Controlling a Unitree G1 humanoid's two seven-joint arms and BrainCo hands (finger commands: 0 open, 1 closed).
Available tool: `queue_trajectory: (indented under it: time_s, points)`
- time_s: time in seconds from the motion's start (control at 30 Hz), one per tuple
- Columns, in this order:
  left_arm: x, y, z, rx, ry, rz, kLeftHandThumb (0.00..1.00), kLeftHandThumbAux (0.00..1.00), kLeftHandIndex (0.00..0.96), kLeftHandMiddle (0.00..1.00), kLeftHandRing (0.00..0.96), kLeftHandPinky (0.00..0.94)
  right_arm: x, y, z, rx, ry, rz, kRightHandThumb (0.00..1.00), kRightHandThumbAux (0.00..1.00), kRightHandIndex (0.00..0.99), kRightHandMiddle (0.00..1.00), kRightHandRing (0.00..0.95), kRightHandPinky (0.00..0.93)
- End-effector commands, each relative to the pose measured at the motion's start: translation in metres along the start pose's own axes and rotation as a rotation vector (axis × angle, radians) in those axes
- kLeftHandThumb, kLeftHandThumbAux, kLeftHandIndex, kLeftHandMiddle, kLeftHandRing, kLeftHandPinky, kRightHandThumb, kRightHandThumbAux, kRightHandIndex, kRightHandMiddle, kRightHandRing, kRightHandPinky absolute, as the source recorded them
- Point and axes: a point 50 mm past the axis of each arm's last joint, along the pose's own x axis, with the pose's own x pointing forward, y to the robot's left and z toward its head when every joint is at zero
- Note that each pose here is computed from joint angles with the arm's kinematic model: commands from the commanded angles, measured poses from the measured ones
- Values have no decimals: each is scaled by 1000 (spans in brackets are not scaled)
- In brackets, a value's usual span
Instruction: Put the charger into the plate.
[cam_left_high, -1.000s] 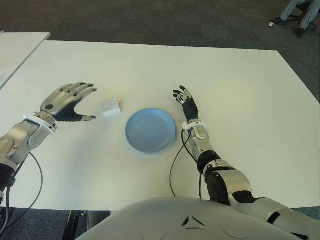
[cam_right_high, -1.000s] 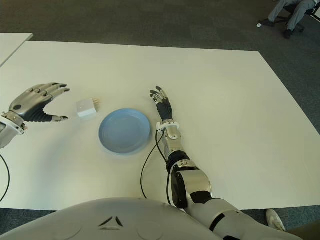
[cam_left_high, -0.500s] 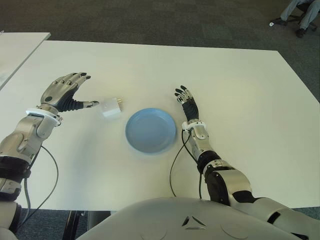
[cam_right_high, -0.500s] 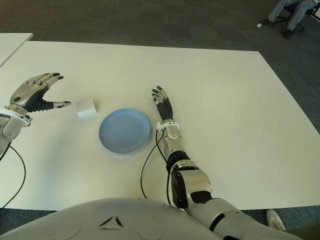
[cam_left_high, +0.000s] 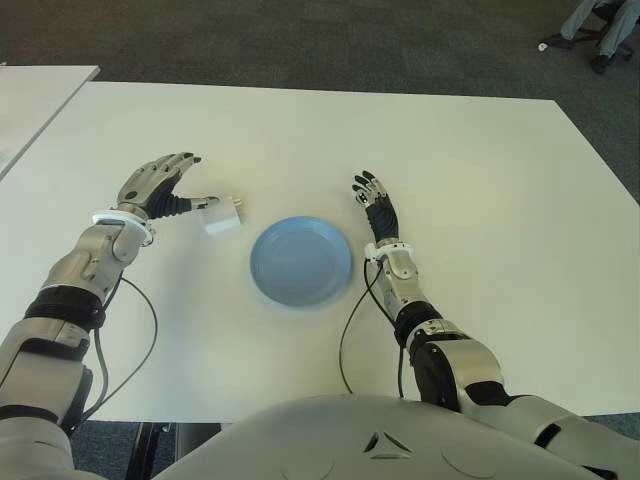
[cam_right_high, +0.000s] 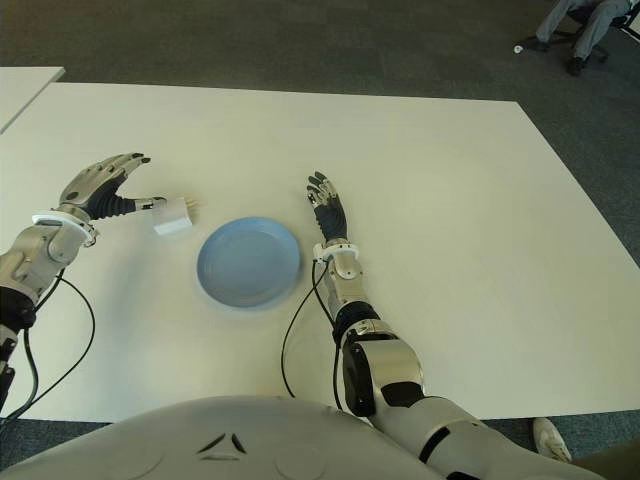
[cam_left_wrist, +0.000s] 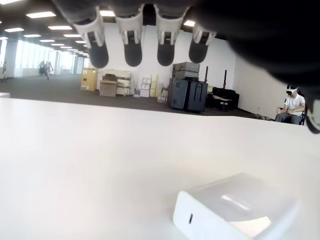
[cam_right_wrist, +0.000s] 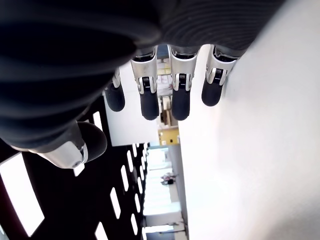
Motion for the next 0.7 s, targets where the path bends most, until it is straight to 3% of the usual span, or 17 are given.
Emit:
queue_trajectory:
  time_s: [0.03,0.37,0.7]
  points:
    - [2,-13,3,-4,14,-66,273,259,0,0,0,8,-10,2,-18,23,102,-21,0,490,95,132,105,78]
    - [6,-28,6,11,50,-133,250,235,0,0,0,0,-10,1,-19,22,109,-53,0,497,50,46,32,34]
    - [6,-41,12,43,65,-270,233,199,0,0,0,0,-10,2,-19,47,106,-96,0,490,24,18,10,51]
